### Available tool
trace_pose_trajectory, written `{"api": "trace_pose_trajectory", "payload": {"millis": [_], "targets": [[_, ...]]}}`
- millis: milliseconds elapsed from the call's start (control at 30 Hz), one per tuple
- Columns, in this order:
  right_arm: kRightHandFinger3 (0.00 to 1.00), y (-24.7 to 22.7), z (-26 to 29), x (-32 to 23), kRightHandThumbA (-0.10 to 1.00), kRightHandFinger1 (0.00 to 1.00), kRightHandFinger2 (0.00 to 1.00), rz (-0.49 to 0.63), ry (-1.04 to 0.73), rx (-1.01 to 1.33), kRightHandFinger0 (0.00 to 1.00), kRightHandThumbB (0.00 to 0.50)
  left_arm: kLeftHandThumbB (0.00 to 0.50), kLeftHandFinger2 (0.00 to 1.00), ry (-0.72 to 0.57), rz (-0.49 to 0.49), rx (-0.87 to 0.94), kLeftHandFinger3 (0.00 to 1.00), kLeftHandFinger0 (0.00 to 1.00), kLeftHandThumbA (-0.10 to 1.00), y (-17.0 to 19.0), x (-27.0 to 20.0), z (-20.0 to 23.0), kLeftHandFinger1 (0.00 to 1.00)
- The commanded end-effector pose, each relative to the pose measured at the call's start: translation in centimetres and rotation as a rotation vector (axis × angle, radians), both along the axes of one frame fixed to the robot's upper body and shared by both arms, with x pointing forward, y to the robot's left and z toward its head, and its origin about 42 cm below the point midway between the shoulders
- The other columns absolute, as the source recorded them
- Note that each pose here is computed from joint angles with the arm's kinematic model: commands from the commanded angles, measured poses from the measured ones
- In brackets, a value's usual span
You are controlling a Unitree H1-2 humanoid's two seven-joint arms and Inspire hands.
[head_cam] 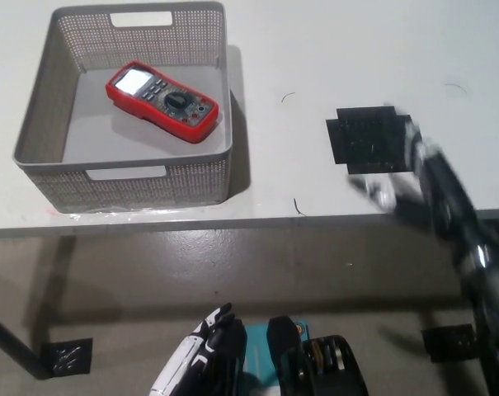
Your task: Use the right hand to pick up a multimeter on the right side and put it into a container on the left side
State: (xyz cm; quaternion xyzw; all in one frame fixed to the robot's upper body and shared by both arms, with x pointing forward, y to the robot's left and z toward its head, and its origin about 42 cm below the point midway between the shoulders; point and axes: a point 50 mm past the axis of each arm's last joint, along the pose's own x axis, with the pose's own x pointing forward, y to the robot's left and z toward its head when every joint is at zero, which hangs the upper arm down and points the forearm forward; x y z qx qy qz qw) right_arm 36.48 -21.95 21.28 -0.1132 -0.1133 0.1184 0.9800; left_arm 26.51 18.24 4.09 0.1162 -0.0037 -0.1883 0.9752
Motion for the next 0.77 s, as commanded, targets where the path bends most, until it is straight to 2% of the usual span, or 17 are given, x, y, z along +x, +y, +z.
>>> {"api": "trace_pose_trajectory", "payload": {"millis": [0, 100, 167, 267, 400, 467, 600, 667, 733], "targets": [[1.0, 1.5, 1.0, -11.1, 1.0, 1.0, 1.0, 0.151, -0.273, 0.186, 1.0, 0.418, 0.485, 1.0, -0.091, 0.077, -0.129, 1.0, 1.0, 1.0, 0.8, 0.1, 1.2, 1.0], [1.0, 2.2, -2.4, -10.7, 1.0, 1.0, 1.0, 0.159, -0.169, 0.23, 1.0, 0.436, 0.5, 1.0, -0.095, 0.085, -0.13, 1.0, 1.0, 1.0, 0.8, 0.4, 1.3, 1.0], [1.0, 2.3, -2.5, -10.8, 1.0, 1.0, 1.0, 0.16, -0.167, 0.234, 1.0, 0.437, 0.5, 1.0, -0.095, 0.086, -0.131, 1.0, 1.0, 1.0, 0.8, 0.4, 1.3, 1.0], [1.0, 2.2, -5.7, -10.6, 1.0, 1.0, 1.0, 0.145, -0.052, 0.243, 1.0, 0.44, 0.466, 1.0, -0.094, 0.096, -0.122, 1.0, 1.0, 1.0, 1.0, 0.5, 1.2, 1.0], [1.0, 2.1, -6.4, -10.9, 1.0, 1.0, 1.0, 0.146, -0.027, 0.248, 1.0, 0.429, 0.477, 1.0, -0.089, 0.1, -0.117, 1.0, 1.0, 1.0, 1.2, 0.4, 1.0, 1.0], [1.0, 2.4, -9.1, -11.6, 1.0, 1.0, 1.0, 0.169, 0.054, 0.268, 1.0, 0.358, 0.443, 1.0, -0.078, 0.106, -0.115, 1.0, 1.0, 1.0, 1.3, -0.2, 0.4, 1.0], [1.0, 2.6, -10.3, -11.8, 1.0, 1.0, 1.0, 0.184, 0.099, 0.284, 1.0, 0.358, 0.43, 1.0, -0.076, 0.106, -0.113, 1.0, 1.0, 1.0, 1.3, -0.3, 0.3, 1.0], [1.0, 2.5, -13.2, -12.2, 1.0, 1.0, 1.0, 0.179, 0.198, 0.248, 1.0, 0.382, 0.443, 1.0, -0.067, 0.107, -0.124, 1.0, 1.0, 1.0, 1.2, -0.5, 0.0, 1.0], [1.0, 2.4, -14.3, -12.1, 1.0, 1.0, 1.0, 0.175, 0.232, 0.248, 1.0, 0.364, 0.44, 1.0, -0.063, 0.11, -0.126, 1.0, 1.0, 1.0, 1.2, -0.6, -0.1, 1.0]]}}
